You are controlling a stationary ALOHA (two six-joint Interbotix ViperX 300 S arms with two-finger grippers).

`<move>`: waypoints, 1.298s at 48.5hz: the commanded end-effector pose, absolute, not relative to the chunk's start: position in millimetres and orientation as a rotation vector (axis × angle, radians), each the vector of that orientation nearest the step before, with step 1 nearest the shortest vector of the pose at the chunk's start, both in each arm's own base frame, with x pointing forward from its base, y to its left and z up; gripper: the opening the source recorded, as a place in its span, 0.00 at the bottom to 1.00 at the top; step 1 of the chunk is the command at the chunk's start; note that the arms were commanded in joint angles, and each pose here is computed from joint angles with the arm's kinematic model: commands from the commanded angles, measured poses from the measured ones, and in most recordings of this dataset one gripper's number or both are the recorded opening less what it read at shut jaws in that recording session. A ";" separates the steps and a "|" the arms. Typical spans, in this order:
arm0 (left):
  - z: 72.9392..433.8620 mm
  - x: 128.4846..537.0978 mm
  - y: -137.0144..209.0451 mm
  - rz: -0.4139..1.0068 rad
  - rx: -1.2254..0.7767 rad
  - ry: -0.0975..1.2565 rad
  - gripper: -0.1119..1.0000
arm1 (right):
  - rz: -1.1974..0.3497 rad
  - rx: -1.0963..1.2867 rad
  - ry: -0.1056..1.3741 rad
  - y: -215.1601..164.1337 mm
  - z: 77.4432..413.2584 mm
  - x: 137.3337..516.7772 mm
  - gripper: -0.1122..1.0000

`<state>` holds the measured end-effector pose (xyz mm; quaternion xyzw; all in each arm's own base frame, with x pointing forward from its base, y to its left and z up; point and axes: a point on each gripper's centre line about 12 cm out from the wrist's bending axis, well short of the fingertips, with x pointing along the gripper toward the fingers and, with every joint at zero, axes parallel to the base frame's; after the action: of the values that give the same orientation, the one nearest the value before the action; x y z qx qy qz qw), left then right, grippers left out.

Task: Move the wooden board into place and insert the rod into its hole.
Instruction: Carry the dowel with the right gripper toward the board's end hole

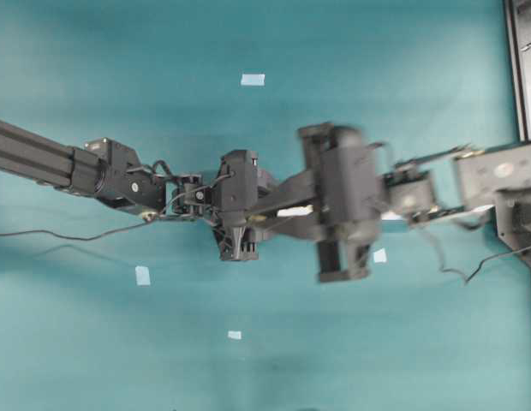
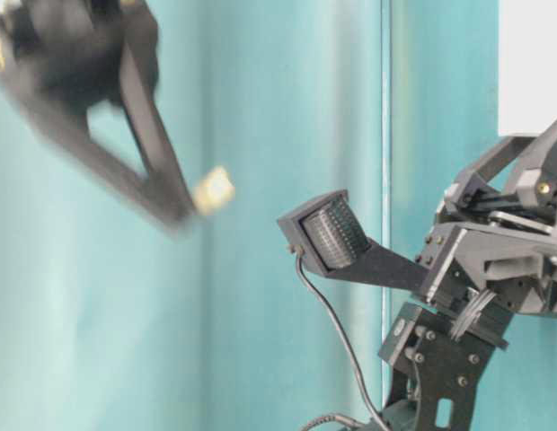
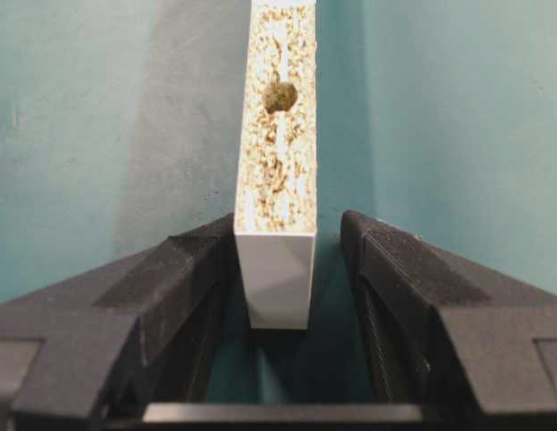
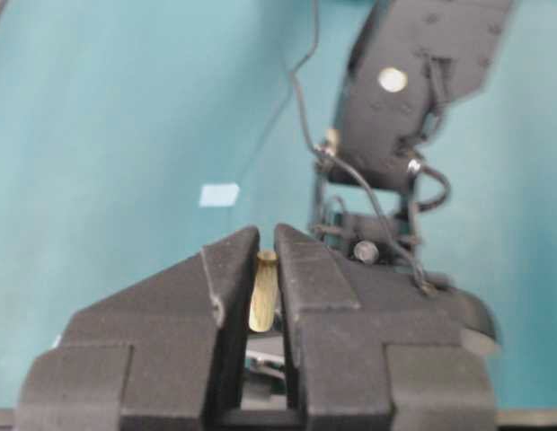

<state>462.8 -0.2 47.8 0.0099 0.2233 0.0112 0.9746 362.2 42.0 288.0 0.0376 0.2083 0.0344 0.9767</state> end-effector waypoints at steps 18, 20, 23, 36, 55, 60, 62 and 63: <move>81.4 470.3 3.6 0.033 0.015 0.377 0.57 | 0.068 0.084 0.307 12.7 246.2 288.7 0.19; 84.3 470.6 2.9 0.032 0.015 0.371 0.57 | 0.072 0.085 0.299 12.2 243.6 287.5 0.19; 88.1 471.7 2.9 0.032 0.013 0.362 0.57 | 0.074 0.086 0.288 11.2 240.5 285.9 0.19; 97.6 477.6 3.6 0.034 0.011 0.334 0.54 | 0.067 0.092 0.252 2.4 226.1 278.6 0.19; 76.6 475.4 -7.3 0.011 0.019 0.378 0.29 | 0.053 0.058 0.204 -11.3 209.6 277.9 0.19; 73.0 476.9 -10.3 0.005 0.021 0.383 0.29 | 0.084 0.077 0.178 -8.5 199.3 286.3 0.19; 71.9 477.2 -10.3 0.005 0.021 0.384 0.29 | 0.097 0.090 0.162 -7.4 194.6 290.3 0.19; 71.6 477.5 -10.3 0.005 0.021 0.384 0.29 | 0.104 0.095 0.159 -6.7 191.1 292.2 0.19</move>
<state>472.7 -1.2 66.0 0.0070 0.1986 0.0126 0.9800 284.8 -7.7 192.7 0.0412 0.1007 0.0420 0.9932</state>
